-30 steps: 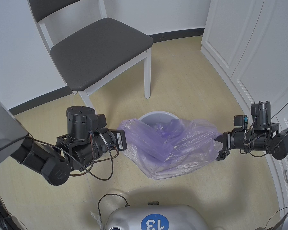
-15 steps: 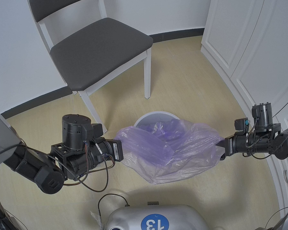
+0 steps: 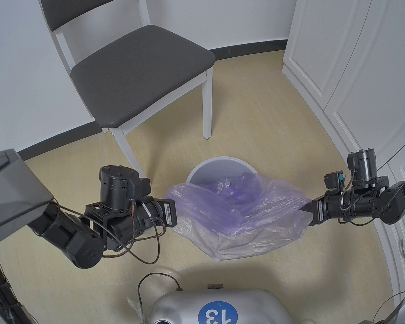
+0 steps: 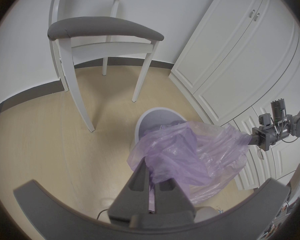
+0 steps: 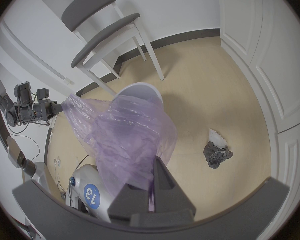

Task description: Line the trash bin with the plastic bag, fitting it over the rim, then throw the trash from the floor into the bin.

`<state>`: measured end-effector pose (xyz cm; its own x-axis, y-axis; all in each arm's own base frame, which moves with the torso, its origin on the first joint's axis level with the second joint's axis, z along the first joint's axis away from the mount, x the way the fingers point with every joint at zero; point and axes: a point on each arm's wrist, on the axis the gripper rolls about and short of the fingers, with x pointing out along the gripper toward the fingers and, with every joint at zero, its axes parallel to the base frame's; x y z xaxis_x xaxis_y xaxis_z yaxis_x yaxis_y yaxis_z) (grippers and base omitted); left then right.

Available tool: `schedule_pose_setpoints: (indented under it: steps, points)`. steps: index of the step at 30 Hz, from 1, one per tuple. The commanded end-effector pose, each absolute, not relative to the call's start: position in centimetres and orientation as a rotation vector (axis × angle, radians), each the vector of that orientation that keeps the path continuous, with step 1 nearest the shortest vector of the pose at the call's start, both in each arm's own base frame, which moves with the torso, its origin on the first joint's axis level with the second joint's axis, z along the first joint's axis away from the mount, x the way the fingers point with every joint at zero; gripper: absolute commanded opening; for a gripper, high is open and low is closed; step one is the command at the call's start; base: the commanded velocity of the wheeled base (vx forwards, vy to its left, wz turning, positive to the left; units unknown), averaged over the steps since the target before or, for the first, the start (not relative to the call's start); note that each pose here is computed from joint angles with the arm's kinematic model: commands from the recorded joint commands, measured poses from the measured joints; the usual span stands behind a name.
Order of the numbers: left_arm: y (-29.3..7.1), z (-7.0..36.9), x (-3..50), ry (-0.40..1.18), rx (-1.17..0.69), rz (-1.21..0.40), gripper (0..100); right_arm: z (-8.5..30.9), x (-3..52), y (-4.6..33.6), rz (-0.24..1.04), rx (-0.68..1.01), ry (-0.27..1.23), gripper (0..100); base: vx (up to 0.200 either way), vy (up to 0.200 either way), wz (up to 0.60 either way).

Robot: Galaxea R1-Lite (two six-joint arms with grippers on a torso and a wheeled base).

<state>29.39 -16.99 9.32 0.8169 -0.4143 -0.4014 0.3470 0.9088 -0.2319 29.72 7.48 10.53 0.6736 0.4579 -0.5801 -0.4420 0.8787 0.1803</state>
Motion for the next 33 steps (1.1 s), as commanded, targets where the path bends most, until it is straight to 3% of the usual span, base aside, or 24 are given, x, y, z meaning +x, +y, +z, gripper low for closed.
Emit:
schedule_pose_setpoints:
  steps: [1,13,33]
  points:
    - [-17.3,7.6,31.1,0.471,-0.152,-0.388,0,9.0,31.0,7.6,0.488,0.066,0.669,0,0.000,0.000,0.00]
    - [-19.0,7.4,30.3,0.358,-0.169,-0.422,0,8.0,32.7,7.2,0.460,0.144,0.534,0,0.000,0.000,0.00]
    - [-13.4,8.2,26.0,0.447,-0.168,-0.416,0,8.7,29.9,5.9,0.445,0.096,0.581,0,0.000,0.000,0.00]
